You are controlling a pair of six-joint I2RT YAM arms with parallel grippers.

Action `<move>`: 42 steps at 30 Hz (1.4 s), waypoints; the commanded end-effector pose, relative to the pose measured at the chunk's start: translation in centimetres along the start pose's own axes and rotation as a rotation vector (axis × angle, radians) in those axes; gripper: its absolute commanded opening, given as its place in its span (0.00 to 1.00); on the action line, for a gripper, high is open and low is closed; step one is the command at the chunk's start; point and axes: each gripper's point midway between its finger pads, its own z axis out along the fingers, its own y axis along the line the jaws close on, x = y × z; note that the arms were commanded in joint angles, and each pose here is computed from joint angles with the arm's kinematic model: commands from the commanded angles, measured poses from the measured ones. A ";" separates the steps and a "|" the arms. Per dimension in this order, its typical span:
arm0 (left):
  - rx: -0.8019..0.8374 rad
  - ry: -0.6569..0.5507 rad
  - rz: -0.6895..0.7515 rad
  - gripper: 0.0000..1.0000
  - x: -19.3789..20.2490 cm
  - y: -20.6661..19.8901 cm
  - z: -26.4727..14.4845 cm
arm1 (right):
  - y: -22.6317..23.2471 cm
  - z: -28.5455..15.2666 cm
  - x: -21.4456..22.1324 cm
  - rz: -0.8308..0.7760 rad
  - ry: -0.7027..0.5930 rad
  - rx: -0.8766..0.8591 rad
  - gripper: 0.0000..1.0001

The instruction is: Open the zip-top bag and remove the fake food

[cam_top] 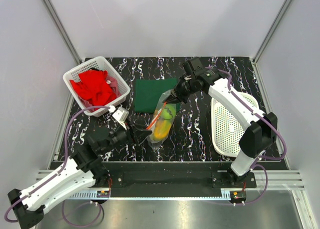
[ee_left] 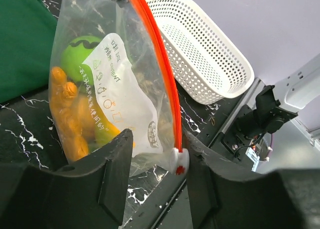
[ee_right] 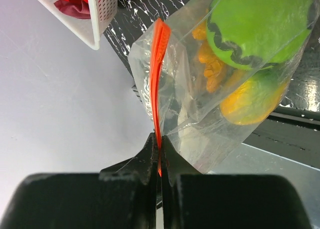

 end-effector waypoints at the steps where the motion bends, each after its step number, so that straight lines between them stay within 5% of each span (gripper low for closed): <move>1: 0.051 -0.084 0.010 0.49 -1.8 -1.0 0.6 | 2.0 -1.9 0.6 0.021 0.013 -0.095 0.00; 5: 0.070 -0.053 -0.026 0.61 -0.8 -1.2 0.6 | 2.5 -2.2 0.2 0.030 0.005 -0.115 0.00; 7: 0.067 -0.063 -0.032 0.59 -0.7 -1.1 0.5 | 2.6 -2.3 0.1 0.041 0.003 -0.119 0.00; 9: 0.065 -0.064 -0.040 0.46 -0.4 -1.0 0.3 | 2.5 -2.2 0.1 0.055 0.008 -0.121 0.00; 17: 0.058 -0.108 -0.084 0.43 -0.5 -0.6 0.6 | 2.5 -2.1 0.2 0.079 0.021 -0.140 0.00; 24: 0.056 -0.121 -0.080 0.01 -1.3 -0.8 1.2 | 2.0 -2.3 0.3 0.067 0.009 -0.143 0.00; 28: 0.055 -0.127 -0.040 0.00 -2.0 -1.0 0.6 | 0.7 -2.1 0.1 0.025 -0.020 -0.117 0.01; 30: 0.057 -0.096 -0.017 0.00 -2.1 -1.3 0.4 | 0.6 -2.1 0.2 -0.077 -0.010 -0.135 0.13; 34: 0.055 -0.004 0.018 0.00 -1.7 -1.7 0.7 | 1.2 -4.5 1.1 -0.472 -0.006 -0.132 0.69; 38: 0.040 0.122 0.043 0.00 -0.7 -1.7 1.0 | -0.8 -6.9 1.0 -0.752 -0.061 -0.048 0.84; 42: 0.080 0.195 0.105 0.00 -1.1 -2.5 1.2 | -1.3 -8.3 2.2 -0.986 -0.092 -0.044 0.88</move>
